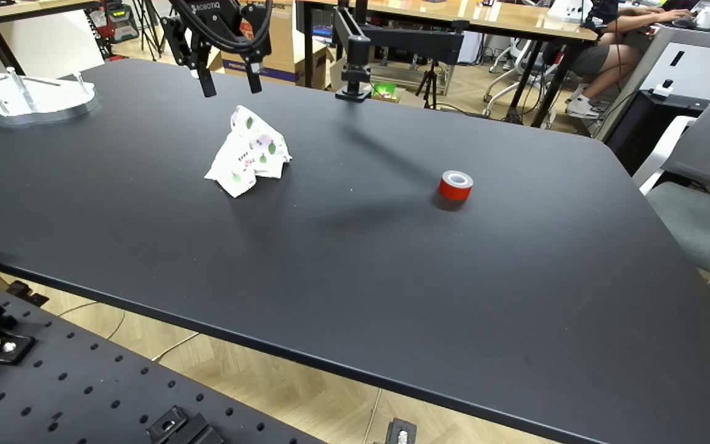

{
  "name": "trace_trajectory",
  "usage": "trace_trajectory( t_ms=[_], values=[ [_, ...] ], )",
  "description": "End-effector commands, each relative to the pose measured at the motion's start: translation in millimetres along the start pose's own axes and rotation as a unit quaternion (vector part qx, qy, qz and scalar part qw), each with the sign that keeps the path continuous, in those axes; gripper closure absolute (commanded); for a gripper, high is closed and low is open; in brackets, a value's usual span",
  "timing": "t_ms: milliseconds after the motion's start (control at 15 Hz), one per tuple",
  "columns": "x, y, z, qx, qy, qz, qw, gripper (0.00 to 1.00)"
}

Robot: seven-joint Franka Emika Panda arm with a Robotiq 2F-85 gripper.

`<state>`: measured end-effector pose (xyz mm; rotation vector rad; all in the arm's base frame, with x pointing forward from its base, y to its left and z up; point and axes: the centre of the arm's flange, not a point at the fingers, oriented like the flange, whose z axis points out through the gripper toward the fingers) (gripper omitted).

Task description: Remove the towel from the bar and put it on the table

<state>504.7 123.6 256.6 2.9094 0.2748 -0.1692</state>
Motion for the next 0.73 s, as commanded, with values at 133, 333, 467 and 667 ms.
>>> trace_trajectory(
  t_ms=[133,333,467,667],
  values=[
    [4.6,3.0,-3.1,0.006,0.019,0.007,0.9998,0.02],
    [3.9,2.3,-1.2,0.006,0.017,0.005,0.9998,0.0],
    [3.8,2.1,-0.8,0.006,0.016,0.005,0.9998,0.0],
    [3.8,2.1,-0.8,0.006,0.016,0.005,0.9998,0.0]
  ],
)
